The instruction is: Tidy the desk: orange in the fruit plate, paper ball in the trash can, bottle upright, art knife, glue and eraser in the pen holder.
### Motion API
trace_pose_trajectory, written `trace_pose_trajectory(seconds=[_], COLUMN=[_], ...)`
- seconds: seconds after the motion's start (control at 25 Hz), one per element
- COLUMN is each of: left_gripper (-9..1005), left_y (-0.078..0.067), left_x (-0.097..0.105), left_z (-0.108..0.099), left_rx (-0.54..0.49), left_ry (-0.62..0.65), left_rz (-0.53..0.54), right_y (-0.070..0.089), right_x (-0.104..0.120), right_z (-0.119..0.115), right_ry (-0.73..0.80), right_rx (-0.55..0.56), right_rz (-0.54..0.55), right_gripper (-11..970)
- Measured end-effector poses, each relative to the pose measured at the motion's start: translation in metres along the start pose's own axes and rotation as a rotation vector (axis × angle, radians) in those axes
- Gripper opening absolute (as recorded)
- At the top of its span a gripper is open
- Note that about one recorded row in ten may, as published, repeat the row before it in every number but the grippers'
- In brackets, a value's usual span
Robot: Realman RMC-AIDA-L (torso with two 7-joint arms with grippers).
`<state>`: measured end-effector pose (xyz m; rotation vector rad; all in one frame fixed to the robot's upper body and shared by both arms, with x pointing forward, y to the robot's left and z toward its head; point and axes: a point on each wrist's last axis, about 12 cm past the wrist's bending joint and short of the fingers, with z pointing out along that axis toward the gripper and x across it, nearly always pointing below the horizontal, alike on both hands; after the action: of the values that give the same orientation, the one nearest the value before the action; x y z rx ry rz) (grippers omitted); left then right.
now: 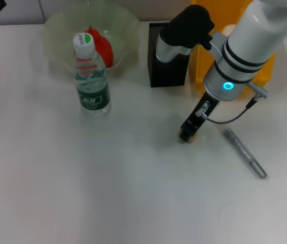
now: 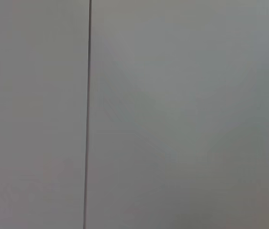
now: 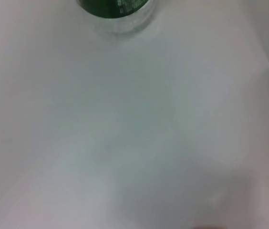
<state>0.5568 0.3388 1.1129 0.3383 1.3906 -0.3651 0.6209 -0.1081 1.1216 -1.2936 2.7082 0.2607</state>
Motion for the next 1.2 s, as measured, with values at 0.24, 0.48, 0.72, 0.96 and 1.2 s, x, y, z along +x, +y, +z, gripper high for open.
trace_pose_trajectory(seconds=[0.24,0.48,0.72,0.96,1.2], left_gripper=[785,785,785,785,785], left_y=[0.000,0.000,0.001,0.000,0.001], left_x=[0.000,0.000,0.000,0.002,-0.001], left_z=[0.001,0.000,0.000,0.005,0.008], left_rx=[0.001,-0.001,-0.010,-0.018,-0.029], left_ry=[-0.002,-0.001,-0.004,-0.012,-0.040], left_rz=[0.000,0.000,-0.005,-0.025,-0.046], right_y=[-0.002,-0.029,-0.066,-0.082,-0.084], right_x=[0.004,0.031,0.088,0.128,0.094], right_z=[0.001,-0.020,-0.059,-0.056,-0.028], right_ry=[-0.004,-0.189,-0.680,-1.298,-1.220], right_rx=[-0.011,-0.166,-0.410,-0.310,-0.105], right_rz=[0.020,0.191,0.328,0.255,0.231], right_gripper=[255,255,254,254,255])
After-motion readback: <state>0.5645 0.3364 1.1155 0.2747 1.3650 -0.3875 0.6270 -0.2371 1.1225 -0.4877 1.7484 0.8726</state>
